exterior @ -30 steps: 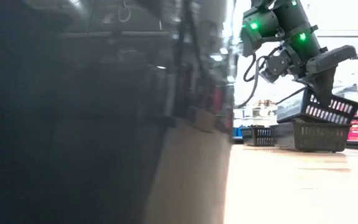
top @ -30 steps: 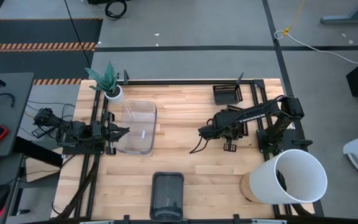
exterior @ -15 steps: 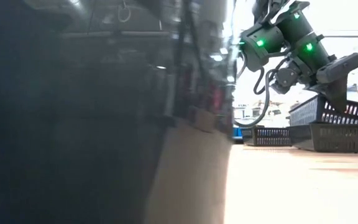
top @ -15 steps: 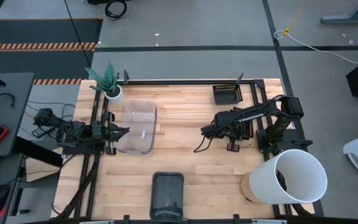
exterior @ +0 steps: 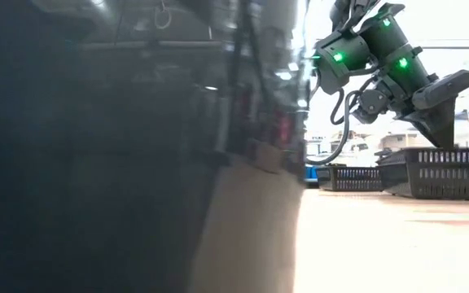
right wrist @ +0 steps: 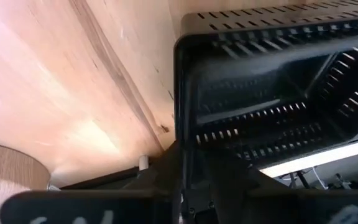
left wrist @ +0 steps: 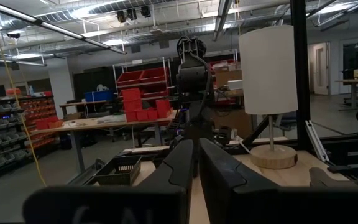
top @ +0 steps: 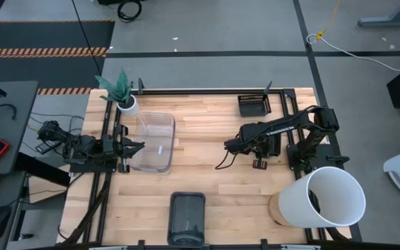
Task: Stack baskets by color
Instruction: Stack the bottom black bin on top of the middle black bin, then move the stacked black bin to the light left on the table
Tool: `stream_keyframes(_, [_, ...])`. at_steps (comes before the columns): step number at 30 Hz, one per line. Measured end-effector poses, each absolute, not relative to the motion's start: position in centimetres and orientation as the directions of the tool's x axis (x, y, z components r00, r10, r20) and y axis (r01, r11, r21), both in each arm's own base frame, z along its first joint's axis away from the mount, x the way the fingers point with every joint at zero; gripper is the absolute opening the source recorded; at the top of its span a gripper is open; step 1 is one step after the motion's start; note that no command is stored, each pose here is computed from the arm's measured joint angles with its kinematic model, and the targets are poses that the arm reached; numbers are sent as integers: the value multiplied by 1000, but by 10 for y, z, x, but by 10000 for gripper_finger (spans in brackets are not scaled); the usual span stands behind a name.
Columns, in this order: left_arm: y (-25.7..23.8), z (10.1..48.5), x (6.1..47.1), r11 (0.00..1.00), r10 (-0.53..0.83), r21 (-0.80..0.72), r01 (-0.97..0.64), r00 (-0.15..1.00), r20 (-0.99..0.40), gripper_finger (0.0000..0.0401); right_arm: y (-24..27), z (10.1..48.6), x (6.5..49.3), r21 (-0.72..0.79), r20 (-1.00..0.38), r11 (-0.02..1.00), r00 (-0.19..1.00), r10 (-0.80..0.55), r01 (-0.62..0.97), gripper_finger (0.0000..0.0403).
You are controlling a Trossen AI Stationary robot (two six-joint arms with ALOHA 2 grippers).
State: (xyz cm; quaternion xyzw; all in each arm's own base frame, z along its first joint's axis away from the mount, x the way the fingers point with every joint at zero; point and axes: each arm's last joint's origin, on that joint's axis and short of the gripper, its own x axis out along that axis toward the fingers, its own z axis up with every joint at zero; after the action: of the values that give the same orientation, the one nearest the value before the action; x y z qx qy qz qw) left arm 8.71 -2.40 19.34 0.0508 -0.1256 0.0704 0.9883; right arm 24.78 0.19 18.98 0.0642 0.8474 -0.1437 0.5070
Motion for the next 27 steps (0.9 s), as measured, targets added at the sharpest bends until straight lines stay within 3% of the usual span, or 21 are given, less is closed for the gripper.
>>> stream_keyframes(10, [-24, 193, 87, 985, 127, 83, -152, 959, 255, 29, -1, 190, 248, -214, -872, 960, -478, -105, 178, 112])
stream_keyframes(18, [-24, 194, 87, 985, 126, 83, -152, 958, 256, 36, -4, 184, 254, -274, -890, 959, -396, -224, 71, 95])
stream_keyframes(27, [-24, 193, 87, 985, 126, 83, -152, 959, 255, 28, -14, 165, 260, -244, -936, 967, -276, -217, 67, 71])
